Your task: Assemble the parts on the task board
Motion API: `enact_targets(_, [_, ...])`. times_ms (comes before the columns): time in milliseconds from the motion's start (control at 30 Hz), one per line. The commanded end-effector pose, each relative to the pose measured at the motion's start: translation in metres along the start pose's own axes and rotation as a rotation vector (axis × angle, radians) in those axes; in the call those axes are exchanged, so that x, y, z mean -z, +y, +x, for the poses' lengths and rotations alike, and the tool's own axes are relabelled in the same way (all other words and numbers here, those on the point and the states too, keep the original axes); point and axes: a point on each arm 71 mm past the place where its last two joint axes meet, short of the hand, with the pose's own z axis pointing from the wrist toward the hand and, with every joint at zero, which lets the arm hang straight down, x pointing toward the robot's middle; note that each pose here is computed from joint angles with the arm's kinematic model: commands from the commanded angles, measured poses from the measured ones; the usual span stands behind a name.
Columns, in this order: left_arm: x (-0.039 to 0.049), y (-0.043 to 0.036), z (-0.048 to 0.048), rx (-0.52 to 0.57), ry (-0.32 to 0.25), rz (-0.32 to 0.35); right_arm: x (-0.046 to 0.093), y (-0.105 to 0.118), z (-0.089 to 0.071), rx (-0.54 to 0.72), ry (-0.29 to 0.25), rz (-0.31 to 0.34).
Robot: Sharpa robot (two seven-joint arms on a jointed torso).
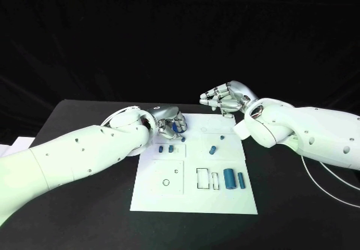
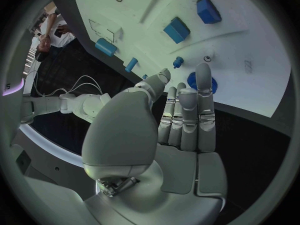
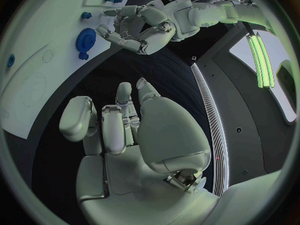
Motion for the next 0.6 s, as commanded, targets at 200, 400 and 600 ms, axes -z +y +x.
enact_targets(200, [-0.0083, -0.0048, 0.0075, -0.094, 0.051, 0.029, 0.000, 0.001, 0.001, 0.004, 0.003, -0.019])
enact_targets(400, [-0.0110, -0.0060, 0.0101, -0.104, 0.078, 0.024, 0.000, 0.002, 0.002, 0.003, 0.005, -0.021])
enact_targets(600, [-0.0147, -0.0067, 0.0119, -0.114, 0.095, 0.013, 0.000, 0.003, 0.003, 0.002, 0.008, -0.023])
